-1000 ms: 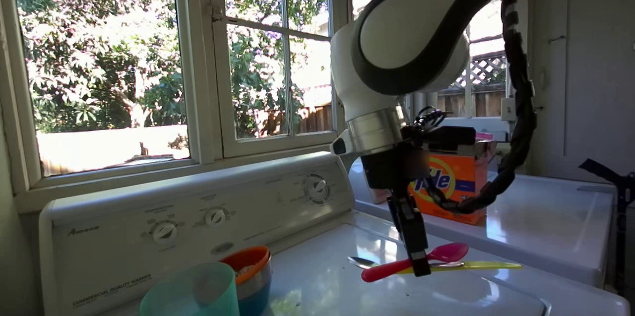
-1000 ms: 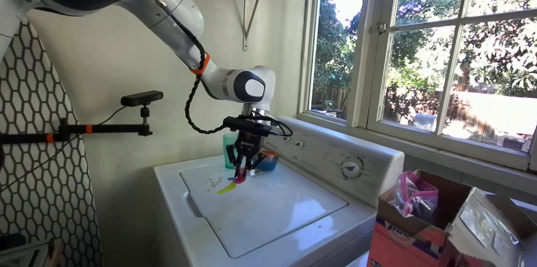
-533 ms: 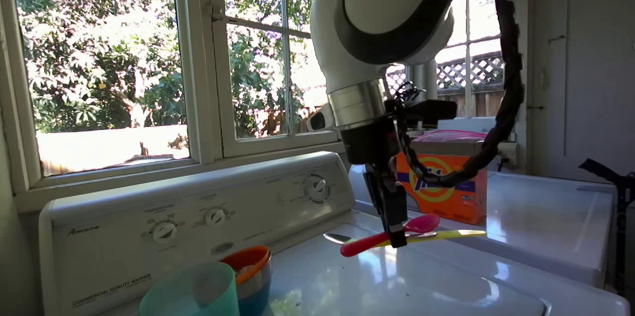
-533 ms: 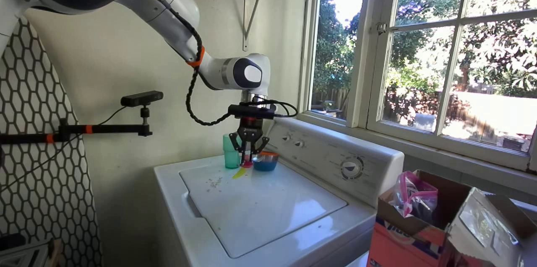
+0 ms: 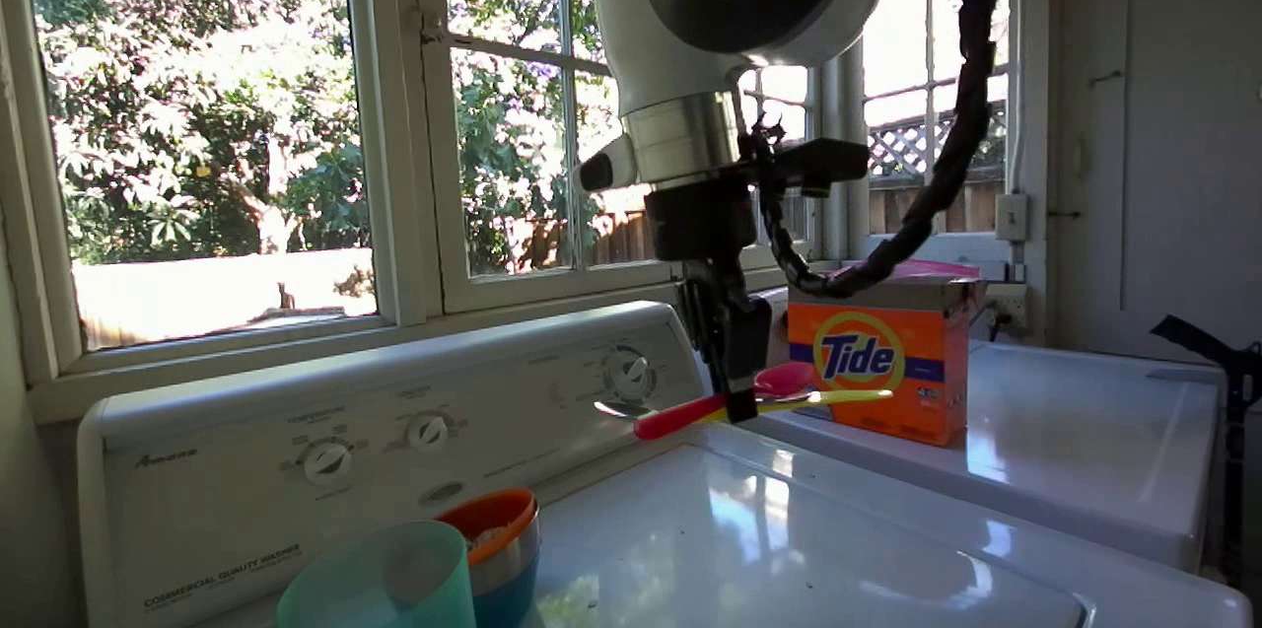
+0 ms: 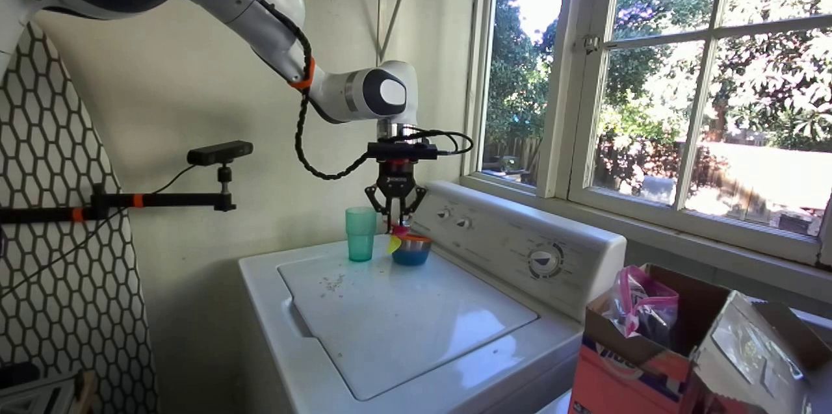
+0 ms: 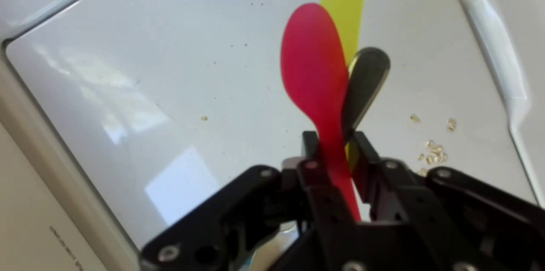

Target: Put the kitchen utensils into the cup

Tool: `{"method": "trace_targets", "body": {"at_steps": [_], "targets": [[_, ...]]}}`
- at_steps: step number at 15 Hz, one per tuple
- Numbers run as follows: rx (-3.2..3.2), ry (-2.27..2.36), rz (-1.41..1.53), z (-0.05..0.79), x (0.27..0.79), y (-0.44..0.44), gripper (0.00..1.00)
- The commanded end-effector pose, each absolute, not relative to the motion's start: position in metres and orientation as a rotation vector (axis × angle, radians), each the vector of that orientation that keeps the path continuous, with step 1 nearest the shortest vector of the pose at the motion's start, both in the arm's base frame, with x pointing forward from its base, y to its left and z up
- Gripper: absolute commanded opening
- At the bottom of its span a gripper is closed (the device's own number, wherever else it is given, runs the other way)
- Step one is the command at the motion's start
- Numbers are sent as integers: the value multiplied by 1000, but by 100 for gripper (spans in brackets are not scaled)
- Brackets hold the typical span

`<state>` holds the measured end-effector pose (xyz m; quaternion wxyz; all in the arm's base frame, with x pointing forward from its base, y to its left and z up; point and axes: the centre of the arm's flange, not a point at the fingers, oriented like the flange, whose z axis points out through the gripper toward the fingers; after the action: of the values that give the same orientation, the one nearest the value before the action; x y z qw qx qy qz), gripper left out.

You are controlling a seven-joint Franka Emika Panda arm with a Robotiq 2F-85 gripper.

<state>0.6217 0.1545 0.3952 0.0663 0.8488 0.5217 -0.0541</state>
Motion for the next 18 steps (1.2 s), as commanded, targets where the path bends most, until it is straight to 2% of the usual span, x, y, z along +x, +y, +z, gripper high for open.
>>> {"method": "trace_targets", "body": {"at_steps": [1,4,5,18], "targets": [[2550,1594,-151,399,624,156,22],[2536,1618,-132,404,627,158,22],[2535,1619,-132,404,627,158,6],[2075,2188,-76,419,665,232,6]]}}
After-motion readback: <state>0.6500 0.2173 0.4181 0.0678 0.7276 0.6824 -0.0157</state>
